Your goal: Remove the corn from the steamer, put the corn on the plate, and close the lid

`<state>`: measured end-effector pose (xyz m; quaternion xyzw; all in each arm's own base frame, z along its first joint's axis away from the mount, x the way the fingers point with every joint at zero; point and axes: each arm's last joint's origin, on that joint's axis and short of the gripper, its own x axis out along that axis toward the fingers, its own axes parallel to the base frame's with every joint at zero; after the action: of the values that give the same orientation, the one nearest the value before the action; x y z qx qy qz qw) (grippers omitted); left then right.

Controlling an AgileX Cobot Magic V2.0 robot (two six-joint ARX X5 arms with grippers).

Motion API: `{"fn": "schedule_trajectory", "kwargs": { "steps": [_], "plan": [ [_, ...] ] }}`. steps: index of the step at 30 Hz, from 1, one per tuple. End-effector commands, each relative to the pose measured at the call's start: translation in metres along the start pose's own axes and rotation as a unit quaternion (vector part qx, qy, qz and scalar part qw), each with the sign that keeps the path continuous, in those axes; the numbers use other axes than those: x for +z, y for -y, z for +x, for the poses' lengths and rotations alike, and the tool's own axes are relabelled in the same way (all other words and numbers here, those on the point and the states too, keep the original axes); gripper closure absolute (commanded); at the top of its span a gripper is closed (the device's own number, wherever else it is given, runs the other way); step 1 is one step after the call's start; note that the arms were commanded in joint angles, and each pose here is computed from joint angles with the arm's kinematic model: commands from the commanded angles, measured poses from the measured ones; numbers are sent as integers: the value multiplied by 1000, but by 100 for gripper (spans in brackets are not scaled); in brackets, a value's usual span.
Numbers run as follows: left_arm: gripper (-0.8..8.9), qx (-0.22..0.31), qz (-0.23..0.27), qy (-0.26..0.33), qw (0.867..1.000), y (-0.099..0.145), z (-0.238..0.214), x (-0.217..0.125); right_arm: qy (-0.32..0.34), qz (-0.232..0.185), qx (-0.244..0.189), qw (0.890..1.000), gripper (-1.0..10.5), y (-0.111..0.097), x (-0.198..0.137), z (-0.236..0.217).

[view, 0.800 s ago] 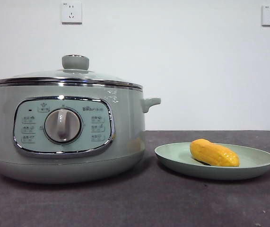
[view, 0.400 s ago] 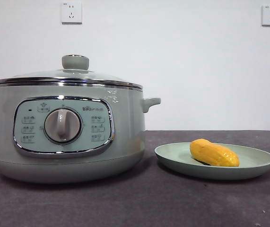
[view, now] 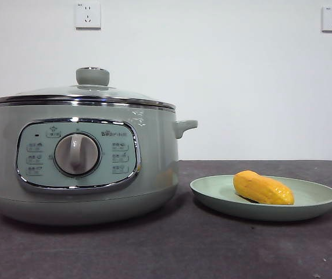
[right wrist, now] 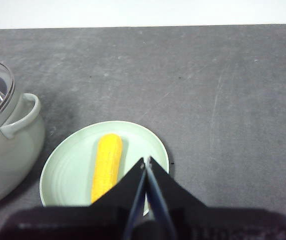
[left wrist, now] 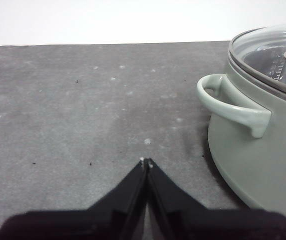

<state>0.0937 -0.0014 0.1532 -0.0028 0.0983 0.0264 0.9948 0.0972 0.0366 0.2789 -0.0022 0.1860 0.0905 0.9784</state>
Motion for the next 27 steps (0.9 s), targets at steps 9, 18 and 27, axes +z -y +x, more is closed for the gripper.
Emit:
{"fn": "schedule_trajectory", "kwargs": {
  "steps": [9, 18, 27],
  "plan": [
    [817, 4, -3, -2, 1000, 0, 2, -4, 13, -32, -4, 999, 943, 2, -3, -3],
    [817, 4, -3, -2, 1000, 0, 2, -4, 154, -65, 34, 985, 943, 16, -42, 6],
    [817, 4, -3, -2, 1000, 0, 2, -4, 135, -48, -10, 990, 943, 27, -100, 32]
  ]
}}
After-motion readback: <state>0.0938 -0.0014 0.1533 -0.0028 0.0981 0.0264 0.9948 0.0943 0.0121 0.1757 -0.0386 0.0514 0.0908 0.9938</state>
